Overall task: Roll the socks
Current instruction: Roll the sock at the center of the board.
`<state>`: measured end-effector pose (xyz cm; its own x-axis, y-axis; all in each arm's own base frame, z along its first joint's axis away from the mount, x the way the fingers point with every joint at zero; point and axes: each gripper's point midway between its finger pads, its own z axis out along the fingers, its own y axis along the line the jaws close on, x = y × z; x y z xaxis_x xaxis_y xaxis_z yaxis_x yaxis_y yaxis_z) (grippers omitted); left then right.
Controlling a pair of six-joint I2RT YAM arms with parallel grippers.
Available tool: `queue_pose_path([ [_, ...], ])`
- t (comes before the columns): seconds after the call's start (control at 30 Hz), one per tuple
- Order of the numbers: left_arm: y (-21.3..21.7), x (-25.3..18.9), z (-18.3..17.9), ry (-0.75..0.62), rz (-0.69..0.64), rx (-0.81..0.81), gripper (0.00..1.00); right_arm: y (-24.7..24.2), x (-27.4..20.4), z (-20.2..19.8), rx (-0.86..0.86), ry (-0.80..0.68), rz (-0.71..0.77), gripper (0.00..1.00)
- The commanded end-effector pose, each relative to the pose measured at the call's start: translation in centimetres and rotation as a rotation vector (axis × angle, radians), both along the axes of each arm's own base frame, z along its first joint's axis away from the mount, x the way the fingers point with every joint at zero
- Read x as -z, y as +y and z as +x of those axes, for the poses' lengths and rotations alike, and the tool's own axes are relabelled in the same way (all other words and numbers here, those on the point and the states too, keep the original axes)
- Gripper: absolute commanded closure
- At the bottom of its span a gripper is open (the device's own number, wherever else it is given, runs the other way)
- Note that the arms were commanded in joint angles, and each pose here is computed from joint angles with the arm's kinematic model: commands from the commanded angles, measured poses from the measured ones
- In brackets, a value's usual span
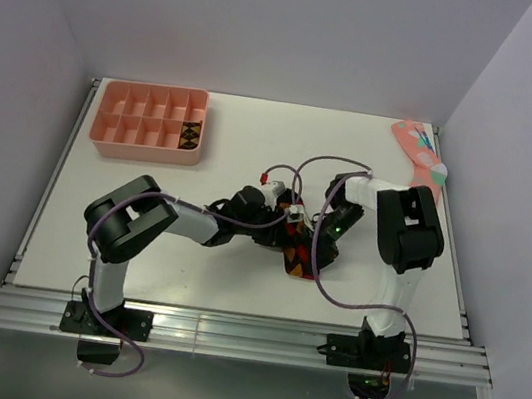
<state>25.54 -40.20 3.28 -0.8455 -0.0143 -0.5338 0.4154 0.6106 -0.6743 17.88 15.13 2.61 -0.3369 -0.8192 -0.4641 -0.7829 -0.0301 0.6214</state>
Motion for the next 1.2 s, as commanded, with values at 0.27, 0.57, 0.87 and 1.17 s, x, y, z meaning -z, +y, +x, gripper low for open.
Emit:
queue_pose_path([
  [0.27, -0.3, -7.4, -0.1, -0.355, -0.189, 0.057, 0.65, -1.8, -0.5, -1.0, 0.054, 0.2, -0.154, 0.75],
  [0.57, -1.3, -9.5, -4.1, -0.524, -0.196, 0.167, 0.61, -1.4, -0.3, -0.5, 0.096, 0.259, -0.192, 0.75],
  [0.87, -4.3, -5.9, -6.6, -0.598, -0.077, 0.337, 0.57, -1.7, 0.9, 0.5, 0.171, 0.275, -0.308, 0.75],
  [1.17, -5.0, -4.7, -6.4, -0.647, 0.004, 0.371, 0.54, -1.7, 1.2, 0.9, 0.179, 0.305, -0.343, 0.75],
])
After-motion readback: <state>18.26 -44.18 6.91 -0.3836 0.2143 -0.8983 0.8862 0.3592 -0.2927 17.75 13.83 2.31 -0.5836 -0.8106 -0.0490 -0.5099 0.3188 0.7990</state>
